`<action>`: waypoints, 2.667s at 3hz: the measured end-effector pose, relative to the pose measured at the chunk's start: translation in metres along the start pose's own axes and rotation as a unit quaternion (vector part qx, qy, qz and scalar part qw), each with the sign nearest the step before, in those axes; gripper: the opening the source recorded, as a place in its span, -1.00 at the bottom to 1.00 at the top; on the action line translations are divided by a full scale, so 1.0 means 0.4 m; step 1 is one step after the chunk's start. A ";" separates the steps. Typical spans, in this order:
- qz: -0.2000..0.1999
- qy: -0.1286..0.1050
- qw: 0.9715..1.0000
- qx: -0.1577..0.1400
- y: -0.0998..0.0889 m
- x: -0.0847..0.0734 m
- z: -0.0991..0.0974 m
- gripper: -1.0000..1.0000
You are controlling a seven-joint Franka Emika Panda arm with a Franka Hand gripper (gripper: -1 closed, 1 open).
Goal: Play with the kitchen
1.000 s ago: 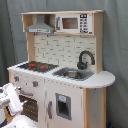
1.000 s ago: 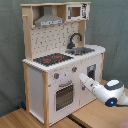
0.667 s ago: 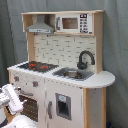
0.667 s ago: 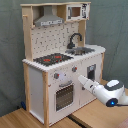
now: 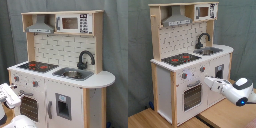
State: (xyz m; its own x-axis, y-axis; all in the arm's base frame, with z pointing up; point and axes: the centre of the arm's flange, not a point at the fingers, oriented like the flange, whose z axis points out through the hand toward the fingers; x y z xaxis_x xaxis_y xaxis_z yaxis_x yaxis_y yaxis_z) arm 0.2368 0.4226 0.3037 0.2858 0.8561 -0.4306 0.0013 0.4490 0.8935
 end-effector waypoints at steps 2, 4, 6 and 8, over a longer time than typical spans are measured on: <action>-0.079 0.037 0.996 -0.019 0.067 0.079 -0.035 1.00; -0.129 0.068 0.989 -0.021 0.093 0.172 0.027 1.00; -0.137 0.091 0.986 -0.031 0.154 0.246 0.094 1.00; -0.149 0.122 0.980 -0.042 0.192 0.299 0.179 1.00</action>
State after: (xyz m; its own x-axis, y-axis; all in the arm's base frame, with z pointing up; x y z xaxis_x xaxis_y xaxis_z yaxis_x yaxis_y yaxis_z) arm 0.3398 0.5412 0.3297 0.0465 0.7145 -0.6981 -0.0317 0.6995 0.7139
